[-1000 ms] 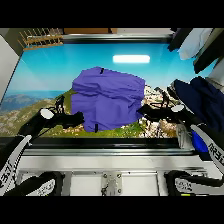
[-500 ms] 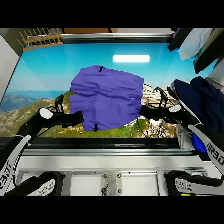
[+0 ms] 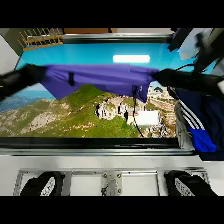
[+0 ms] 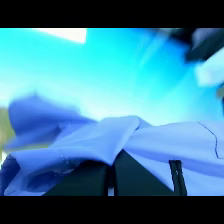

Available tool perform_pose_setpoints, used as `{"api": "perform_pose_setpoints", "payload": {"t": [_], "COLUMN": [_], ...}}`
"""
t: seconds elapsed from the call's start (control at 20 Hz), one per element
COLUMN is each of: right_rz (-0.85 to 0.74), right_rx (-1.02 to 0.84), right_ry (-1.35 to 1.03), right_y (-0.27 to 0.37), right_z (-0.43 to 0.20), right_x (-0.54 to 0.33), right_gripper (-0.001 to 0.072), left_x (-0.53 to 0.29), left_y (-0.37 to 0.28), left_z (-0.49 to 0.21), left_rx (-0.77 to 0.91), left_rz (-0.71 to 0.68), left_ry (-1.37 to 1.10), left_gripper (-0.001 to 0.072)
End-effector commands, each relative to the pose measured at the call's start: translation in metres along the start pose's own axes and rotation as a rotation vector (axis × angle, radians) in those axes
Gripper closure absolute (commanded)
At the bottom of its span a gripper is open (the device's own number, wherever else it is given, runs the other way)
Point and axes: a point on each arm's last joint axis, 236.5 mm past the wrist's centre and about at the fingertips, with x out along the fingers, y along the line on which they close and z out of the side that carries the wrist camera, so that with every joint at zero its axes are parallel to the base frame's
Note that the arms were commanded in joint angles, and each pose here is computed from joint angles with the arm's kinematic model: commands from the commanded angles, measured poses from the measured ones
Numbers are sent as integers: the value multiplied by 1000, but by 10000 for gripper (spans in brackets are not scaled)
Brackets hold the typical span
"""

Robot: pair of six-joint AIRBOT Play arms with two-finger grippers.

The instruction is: Fold the clothes and pants, and hang the long-sleeved shirts on hangers.

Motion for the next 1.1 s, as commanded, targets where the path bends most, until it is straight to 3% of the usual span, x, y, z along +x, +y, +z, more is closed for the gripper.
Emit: {"api": "perform_pose_setpoints", "payload": {"t": [0.0, 0.2, 0.35, 0.6, 0.8, 1.05], "right_rz": [47, -25, -128, -219, -302, -381], "right_rx": [-108, -57, 74, 273, 319, 395], "right_ry": [-176, -180, -89, 258, 524, 595], "right_y": [83, 103, 89, 46, -33, -126], "right_z": [36, 2, -37, -98, -127, -140], "right_x": [-102, -166, -186, -145, -62, 46], "right_gripper": [699, 700, 699, 699, 699, 699], "left_x": [-116, -193, -192, -72, 58, 186], "left_y": [-79, -127, -130, -62, 23, 66], "left_z": [65, 74, 68, 37, -3, -84], "left_rx": [173, 233, 201, 79, -76, -179], "left_rz": [-66, -127, -142, -64, 15, 29], "left_ry": [-289, -447, -421, -60, 194, 370], "left_gripper": [702, 702, 702, 702, 702, 702]}}
